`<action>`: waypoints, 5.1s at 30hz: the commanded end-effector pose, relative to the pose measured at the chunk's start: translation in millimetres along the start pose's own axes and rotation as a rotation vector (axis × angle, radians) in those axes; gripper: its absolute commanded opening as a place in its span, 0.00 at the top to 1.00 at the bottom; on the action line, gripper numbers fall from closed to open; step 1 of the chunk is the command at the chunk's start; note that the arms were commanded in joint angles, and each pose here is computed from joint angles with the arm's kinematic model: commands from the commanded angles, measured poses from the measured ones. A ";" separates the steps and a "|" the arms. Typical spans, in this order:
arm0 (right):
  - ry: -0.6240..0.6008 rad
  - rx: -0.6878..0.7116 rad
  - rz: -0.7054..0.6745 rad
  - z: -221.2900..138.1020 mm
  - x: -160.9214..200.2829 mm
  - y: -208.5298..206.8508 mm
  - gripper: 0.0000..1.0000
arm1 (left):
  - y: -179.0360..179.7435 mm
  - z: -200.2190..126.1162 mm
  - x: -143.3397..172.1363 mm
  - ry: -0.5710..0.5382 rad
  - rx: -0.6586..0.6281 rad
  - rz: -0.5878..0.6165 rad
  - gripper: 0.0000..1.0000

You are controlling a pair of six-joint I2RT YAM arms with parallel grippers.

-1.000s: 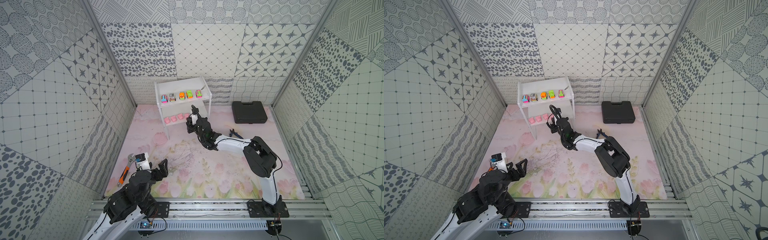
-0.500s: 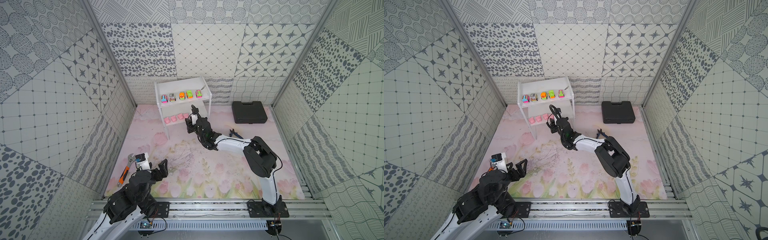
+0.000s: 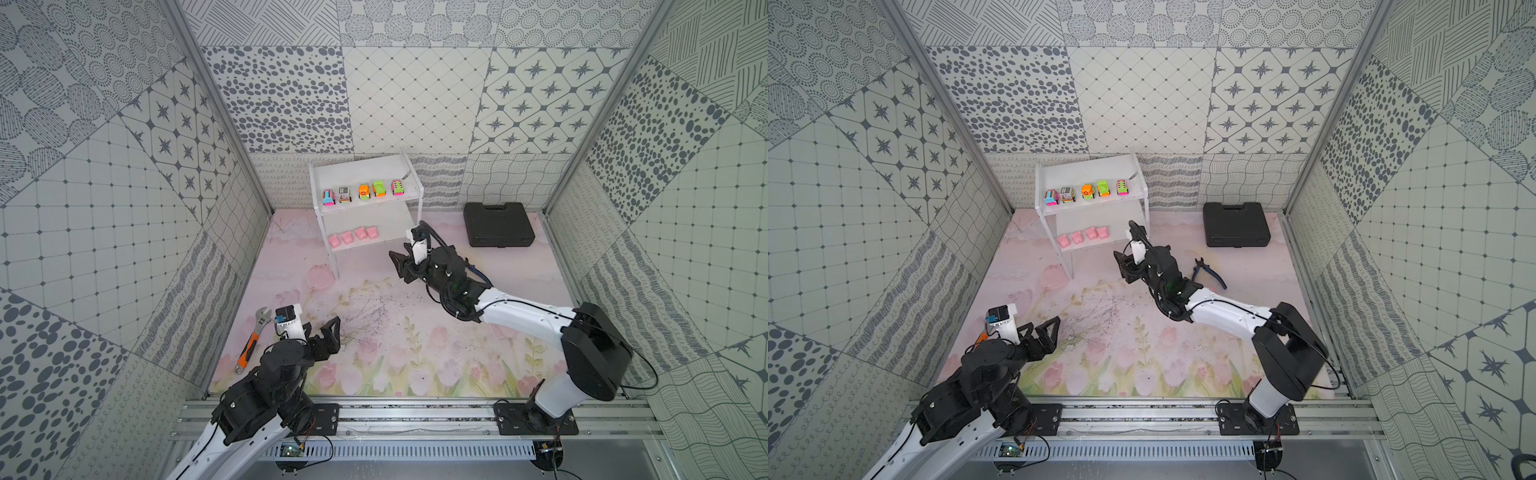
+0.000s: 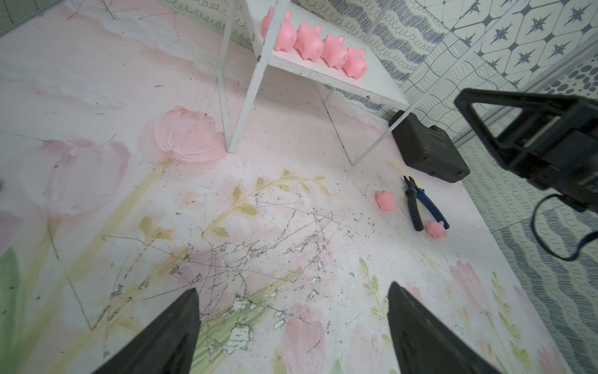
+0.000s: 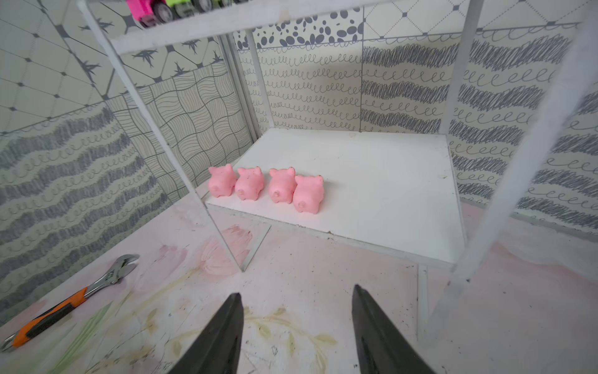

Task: Organize plastic toys on shelves
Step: Place the plastic toy on the shelf, then pick up the plastic toy at the center of the board, then place the plastic toy on the shelf.

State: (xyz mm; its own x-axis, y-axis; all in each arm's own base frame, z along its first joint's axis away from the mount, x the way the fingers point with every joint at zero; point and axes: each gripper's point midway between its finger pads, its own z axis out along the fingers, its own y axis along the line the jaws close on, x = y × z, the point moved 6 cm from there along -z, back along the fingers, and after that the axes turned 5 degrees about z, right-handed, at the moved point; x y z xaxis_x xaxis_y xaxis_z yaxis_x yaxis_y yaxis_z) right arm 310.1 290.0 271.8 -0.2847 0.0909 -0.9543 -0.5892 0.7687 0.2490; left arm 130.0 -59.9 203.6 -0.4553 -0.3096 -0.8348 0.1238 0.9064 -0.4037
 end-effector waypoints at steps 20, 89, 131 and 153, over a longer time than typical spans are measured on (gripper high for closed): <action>0.378 -0.042 0.743 -84.9 117.7 -113.2 0.46 | -64.1 90.8 52.9 0.321 0.230 -0.595 0.18; 0.475 -0.095 0.476 -37.3 105.9 -111.1 1.00 | -107.0 66.7 -17.9 0.211 0.501 -0.006 0.20; 0.392 -0.565 -0.038 -98.8 49.0 25.5 0.91 | -180.6 94.0 -13.2 0.548 0.958 0.081 0.87; 0.005 -0.578 -0.365 -141.4 -17.6 46.9 0.41 | -192.8 77.6 -88.0 0.462 1.071 -0.506 0.88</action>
State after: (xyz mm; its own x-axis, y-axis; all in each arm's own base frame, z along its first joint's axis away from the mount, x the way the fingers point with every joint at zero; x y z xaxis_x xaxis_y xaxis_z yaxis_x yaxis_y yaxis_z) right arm 178.4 233.5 320.6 -0.0865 -0.0746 -0.9935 -0.9567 0.2844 0.0619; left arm 217.6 -228.4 286.3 -0.8846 -0.2187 -0.4120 0.3901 0.1372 -0.9105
